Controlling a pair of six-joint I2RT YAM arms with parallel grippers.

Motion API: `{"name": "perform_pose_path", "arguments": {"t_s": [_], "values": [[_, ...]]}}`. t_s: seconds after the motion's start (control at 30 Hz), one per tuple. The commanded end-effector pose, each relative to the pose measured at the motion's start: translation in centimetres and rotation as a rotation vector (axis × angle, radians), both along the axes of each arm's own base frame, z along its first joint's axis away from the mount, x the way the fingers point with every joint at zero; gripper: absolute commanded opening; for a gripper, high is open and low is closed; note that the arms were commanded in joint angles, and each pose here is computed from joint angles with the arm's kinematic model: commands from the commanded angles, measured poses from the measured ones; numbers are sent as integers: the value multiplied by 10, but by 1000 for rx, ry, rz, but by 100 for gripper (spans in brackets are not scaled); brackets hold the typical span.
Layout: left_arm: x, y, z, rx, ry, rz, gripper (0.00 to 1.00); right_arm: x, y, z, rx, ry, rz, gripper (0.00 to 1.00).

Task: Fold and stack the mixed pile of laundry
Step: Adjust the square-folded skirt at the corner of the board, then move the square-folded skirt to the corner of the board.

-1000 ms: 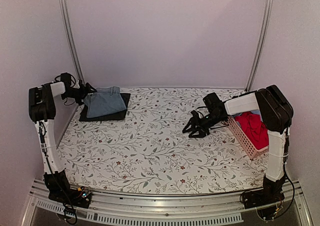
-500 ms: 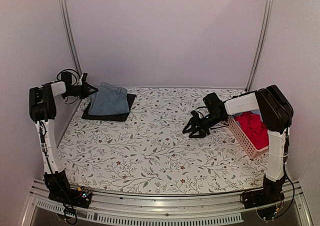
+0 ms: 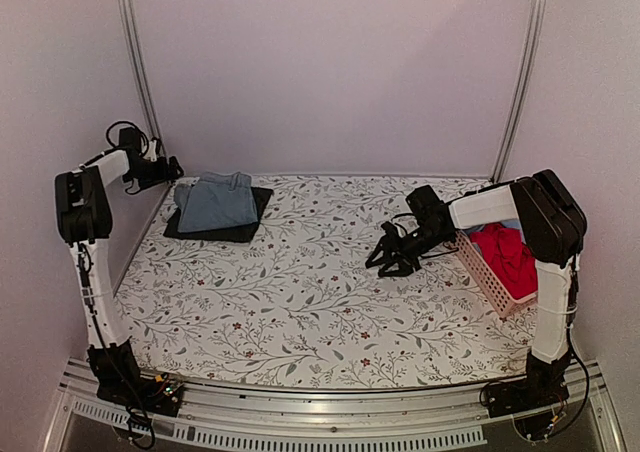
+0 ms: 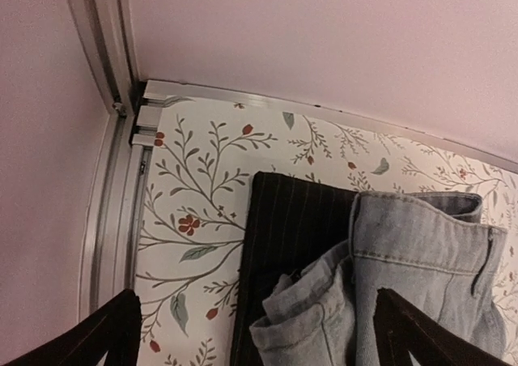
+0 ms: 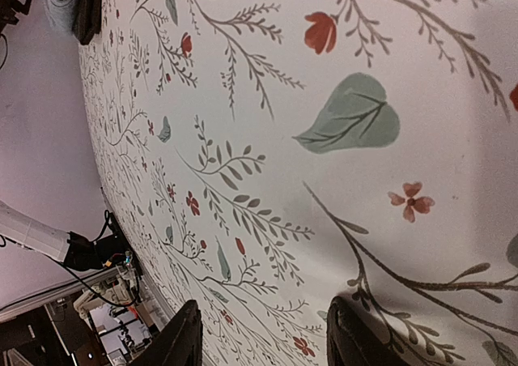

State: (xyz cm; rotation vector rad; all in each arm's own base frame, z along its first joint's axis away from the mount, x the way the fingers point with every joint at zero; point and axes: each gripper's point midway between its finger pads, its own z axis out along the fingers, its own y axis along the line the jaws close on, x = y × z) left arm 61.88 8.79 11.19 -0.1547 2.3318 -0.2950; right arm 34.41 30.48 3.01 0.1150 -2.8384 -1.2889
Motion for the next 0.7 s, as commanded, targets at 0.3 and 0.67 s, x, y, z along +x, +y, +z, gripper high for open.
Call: {"name": "perform_pose_path", "arguments": {"t_s": [0.3,0.67], "values": [[-51,-143,34,-134,17,-264,100,2,-5,12,-4,-32,11,52],[-88,-123,-129,311,474,-91,100,-8,-12,13,-14,-34,10,52]]}}
